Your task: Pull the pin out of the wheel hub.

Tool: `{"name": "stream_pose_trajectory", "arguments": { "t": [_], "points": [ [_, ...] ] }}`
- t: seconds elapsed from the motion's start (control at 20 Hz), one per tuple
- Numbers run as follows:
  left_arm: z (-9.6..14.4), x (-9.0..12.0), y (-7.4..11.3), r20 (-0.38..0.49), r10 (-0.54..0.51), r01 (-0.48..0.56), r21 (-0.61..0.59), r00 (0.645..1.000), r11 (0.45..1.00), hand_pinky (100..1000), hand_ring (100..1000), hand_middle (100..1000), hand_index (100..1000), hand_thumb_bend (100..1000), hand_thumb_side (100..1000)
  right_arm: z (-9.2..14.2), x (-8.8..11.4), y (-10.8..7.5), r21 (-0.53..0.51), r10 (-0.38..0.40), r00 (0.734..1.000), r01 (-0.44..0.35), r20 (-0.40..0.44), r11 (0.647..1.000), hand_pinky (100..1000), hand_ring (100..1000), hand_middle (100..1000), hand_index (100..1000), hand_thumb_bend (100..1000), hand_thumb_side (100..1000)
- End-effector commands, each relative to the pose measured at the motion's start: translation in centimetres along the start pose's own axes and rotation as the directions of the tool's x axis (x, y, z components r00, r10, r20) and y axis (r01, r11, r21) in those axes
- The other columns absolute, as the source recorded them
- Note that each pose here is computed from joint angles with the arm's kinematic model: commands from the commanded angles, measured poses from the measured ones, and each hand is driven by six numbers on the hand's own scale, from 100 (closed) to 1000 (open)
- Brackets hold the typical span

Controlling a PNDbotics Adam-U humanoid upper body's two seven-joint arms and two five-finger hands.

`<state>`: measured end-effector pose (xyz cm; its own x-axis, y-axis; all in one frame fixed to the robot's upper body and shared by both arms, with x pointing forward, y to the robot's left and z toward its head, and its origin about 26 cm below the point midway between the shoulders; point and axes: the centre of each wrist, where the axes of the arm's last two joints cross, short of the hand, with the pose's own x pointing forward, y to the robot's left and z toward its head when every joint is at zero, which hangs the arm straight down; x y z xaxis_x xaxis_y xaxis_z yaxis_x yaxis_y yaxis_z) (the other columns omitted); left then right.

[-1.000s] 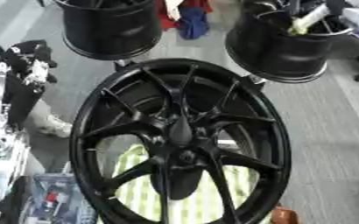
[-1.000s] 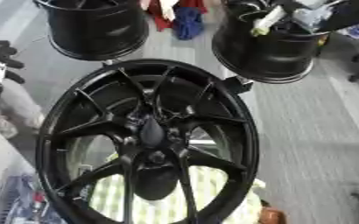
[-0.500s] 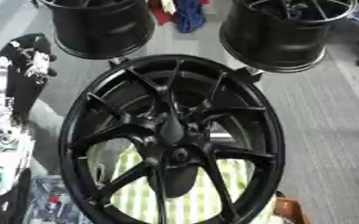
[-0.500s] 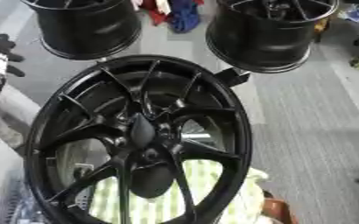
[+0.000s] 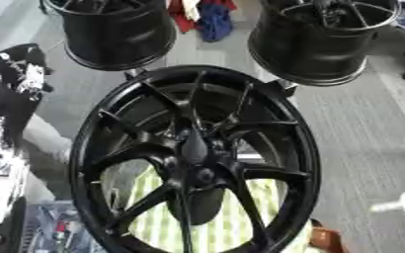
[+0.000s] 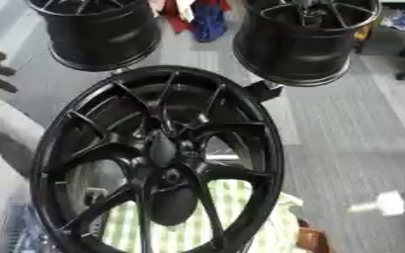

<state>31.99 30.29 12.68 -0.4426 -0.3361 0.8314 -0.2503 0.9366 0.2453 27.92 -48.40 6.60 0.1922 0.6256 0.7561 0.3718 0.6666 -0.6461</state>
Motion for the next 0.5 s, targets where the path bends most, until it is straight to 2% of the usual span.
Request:
{"name": "stream_pose_trajectory", "arguments": {
  "t": [0.05,0.2,0.35,0.4,0.5],
  "points": [
    [-0.1,0.3,0.0,0.015,-0.006,0.006,-0.017,1.000,1.000,453,590,631,741,255,596,1.0,1.1,-1.5,-0.084,0.000,0.995,0.008,0.096,0.996,836,831,878,960,364,369],
    [-0.1,0.3,-0.2,0.014,-0.001,0.001,-0.026,1.000,1.000,453,589,630,741,255,596,2.6,1.3,-1.2,-0.109,-0.028,0.988,0.045,0.149,0.993,786,805,855,952,331,351],
    [-0.1,0.3,-0.3,0.014,0.003,-0.003,-0.029,1.000,1.000,453,589,630,741,254,596,3.2,3.3,0.0,-0.114,-0.086,0.969,0.115,0.230,0.987,705,741,828,940,277,316],
    [0.0,0.2,-0.4,0.012,0.005,-0.005,-0.030,1.000,1.000,453,589,630,741,254,596,3.4,4.0,0.4,-0.113,-0.105,0.961,0.138,0.255,0.984,678,692,803,928,242,305],
    [0.0,0.1,-0.6,0.009,0.011,-0.011,-0.032,1.000,0.999,452,590,631,741,253,596,3.9,5.5,1.7,-0.097,-0.147,0.940,0.184,0.308,0.978,654,659,774,903,230,289]
  ]
}}
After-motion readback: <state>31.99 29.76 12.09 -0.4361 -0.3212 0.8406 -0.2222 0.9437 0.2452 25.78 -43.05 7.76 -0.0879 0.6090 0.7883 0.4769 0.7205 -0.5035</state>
